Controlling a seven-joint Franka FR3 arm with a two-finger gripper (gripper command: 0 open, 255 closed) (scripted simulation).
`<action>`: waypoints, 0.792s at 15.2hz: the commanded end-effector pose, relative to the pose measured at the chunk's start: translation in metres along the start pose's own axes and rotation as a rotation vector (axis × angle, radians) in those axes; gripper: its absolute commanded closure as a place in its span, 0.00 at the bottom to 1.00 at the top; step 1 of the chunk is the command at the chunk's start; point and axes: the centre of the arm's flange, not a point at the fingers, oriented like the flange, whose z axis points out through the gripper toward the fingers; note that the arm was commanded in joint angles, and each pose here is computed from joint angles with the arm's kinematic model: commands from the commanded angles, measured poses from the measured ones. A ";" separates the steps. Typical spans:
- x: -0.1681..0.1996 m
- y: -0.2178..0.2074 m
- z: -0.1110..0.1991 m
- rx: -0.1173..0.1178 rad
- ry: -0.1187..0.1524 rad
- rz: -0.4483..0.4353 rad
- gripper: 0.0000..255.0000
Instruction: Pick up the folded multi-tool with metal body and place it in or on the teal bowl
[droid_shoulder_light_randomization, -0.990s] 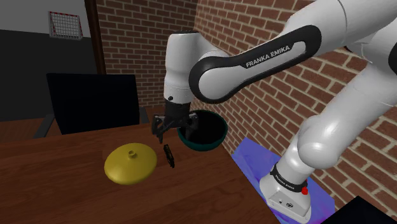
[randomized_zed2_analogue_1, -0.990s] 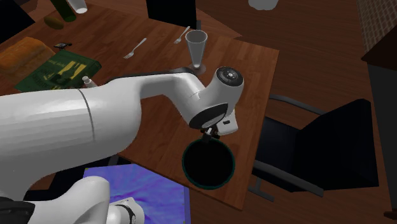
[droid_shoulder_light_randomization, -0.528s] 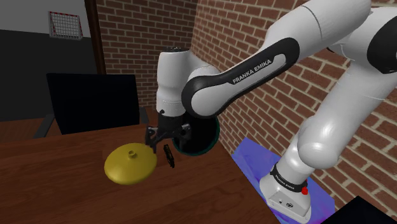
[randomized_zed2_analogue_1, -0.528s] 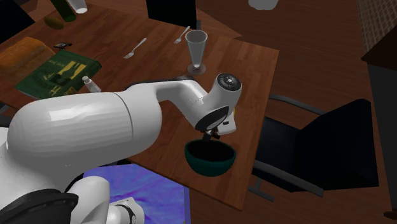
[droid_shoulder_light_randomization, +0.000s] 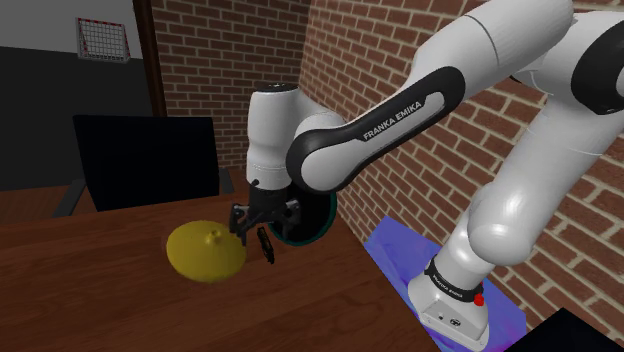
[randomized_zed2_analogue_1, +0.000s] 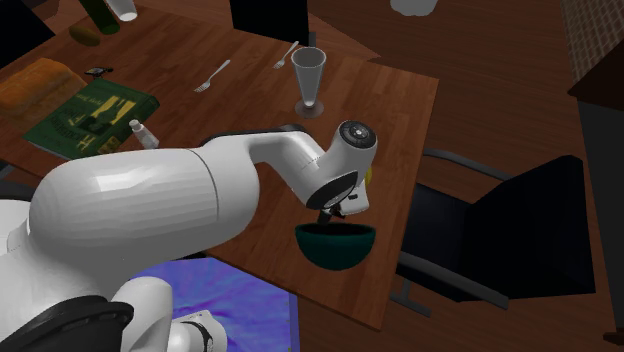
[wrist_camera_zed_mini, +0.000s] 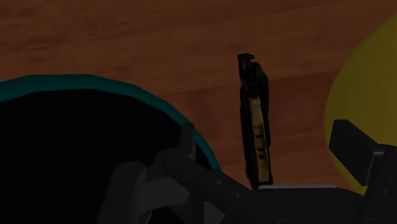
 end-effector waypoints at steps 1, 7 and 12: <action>0.001 0.001 0.003 -0.007 -0.004 0.002 0.00; 0.000 0.001 0.003 -0.006 -0.004 0.002 1.00; 0.000 0.001 -0.002 -0.007 -0.004 0.002 1.00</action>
